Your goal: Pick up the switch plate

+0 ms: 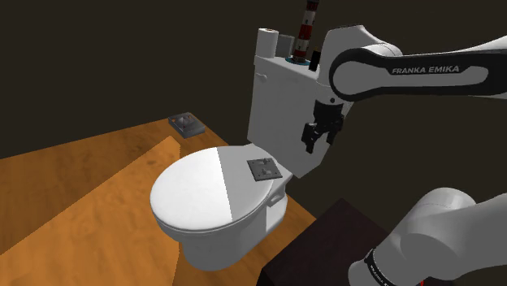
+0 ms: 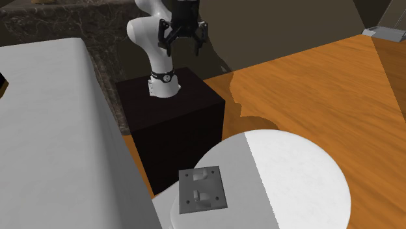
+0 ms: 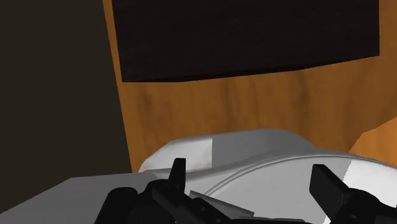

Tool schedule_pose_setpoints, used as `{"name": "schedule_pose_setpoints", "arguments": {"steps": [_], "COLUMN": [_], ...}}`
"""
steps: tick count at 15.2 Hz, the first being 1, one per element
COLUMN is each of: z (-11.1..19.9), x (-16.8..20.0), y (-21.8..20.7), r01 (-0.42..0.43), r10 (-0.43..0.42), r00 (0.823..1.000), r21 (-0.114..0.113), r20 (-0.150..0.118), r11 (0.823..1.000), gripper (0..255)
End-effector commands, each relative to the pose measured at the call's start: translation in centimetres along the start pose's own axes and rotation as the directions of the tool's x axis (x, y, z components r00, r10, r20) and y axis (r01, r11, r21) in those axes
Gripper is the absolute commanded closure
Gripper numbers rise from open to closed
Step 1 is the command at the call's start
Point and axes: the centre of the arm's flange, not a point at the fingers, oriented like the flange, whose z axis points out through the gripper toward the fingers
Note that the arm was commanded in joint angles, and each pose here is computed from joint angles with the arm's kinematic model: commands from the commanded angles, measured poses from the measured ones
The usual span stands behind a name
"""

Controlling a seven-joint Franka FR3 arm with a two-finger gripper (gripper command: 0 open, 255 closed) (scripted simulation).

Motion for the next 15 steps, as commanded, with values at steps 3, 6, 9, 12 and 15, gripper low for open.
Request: {"name": "schedule_pose_setpoints", "arguments": {"steps": [3,6,9,12,15], "z": [3.6,6.2,8.9,11.6,14.2], "x": [3.9,6.8,9.7,12.6,15.5], "y": [-0.9,-1.5,-2.1,-2.5,-2.8], "r01": [-0.036,-0.062,-0.089,-0.115,-0.141], "r10": [0.036,0.062,0.088,0.115,0.141], "r00": [0.999,0.998,0.996,0.993,0.99], "r21": [-0.014,-0.025,-0.036,-0.046,-0.057], "r20": [-0.004,-0.006,-0.008,-0.011,-0.013], "r11": [0.999,0.998,0.995,0.992,0.988], "gripper": [0,0,0,0,0]}}
